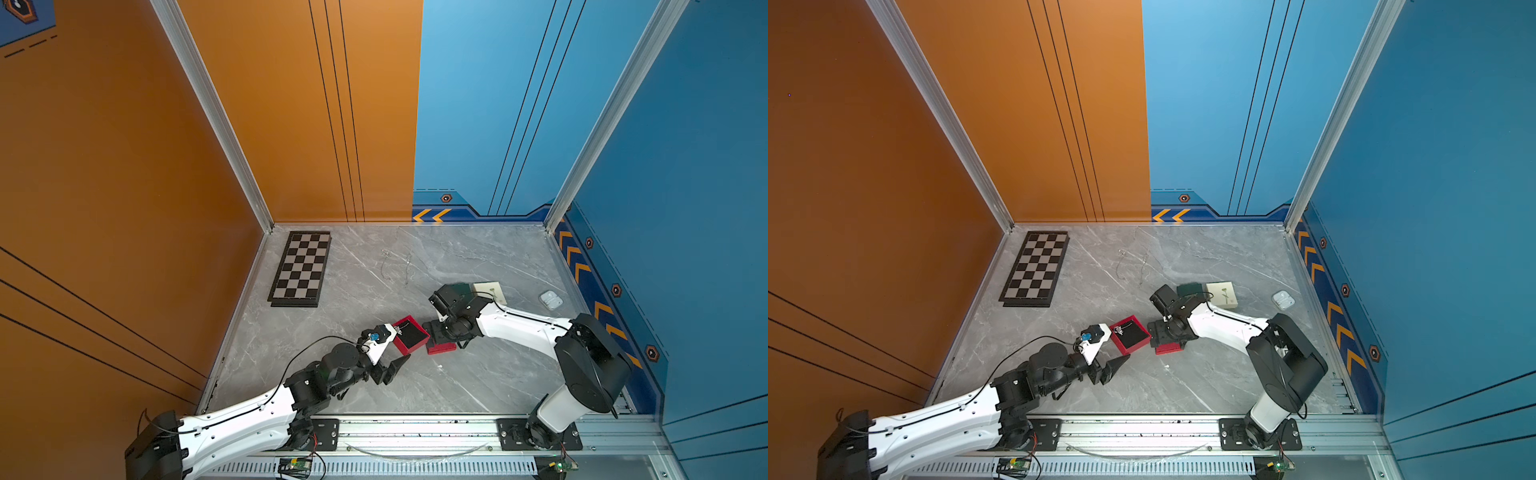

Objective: Take the necklace out of the lift-off lid jewelry box
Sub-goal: Place the lid at the center of the board, then place the jewelry box at the center of the board.

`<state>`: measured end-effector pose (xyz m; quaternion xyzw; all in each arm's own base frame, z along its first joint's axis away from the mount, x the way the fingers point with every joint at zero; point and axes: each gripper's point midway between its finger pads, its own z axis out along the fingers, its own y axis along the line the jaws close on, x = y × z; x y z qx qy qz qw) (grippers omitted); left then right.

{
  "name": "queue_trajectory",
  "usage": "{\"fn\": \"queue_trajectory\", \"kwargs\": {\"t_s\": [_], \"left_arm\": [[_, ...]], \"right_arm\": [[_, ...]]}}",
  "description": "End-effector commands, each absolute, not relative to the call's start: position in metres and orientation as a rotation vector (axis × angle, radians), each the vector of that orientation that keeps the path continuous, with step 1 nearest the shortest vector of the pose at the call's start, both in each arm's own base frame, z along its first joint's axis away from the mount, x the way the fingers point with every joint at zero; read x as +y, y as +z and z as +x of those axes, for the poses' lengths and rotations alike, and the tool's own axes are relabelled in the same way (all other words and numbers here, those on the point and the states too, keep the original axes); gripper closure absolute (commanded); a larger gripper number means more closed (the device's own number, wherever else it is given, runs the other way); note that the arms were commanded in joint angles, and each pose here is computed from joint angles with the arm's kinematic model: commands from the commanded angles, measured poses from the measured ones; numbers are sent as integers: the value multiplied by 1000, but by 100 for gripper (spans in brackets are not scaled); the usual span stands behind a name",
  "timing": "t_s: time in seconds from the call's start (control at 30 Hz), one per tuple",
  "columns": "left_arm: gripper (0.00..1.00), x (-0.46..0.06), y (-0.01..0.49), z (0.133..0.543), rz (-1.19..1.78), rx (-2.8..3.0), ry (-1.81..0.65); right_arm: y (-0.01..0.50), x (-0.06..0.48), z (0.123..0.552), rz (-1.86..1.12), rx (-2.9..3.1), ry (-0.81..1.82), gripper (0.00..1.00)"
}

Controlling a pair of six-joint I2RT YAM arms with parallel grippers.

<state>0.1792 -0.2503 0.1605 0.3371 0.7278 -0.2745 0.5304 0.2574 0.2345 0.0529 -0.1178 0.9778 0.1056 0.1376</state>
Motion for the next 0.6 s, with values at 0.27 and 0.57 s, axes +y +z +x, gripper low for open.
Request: {"fn": "queue_trajectory", "kwargs": {"t_s": [0.27, 0.57], "left_arm": [[31, -247, 160, 179, 808, 1729, -649], [31, -248, 160, 179, 809, 1731, -652]], "right_arm": [[156, 220, 286, -325, 2632, 422, 26], [191, 262, 262, -478, 2558, 700, 49]]}}
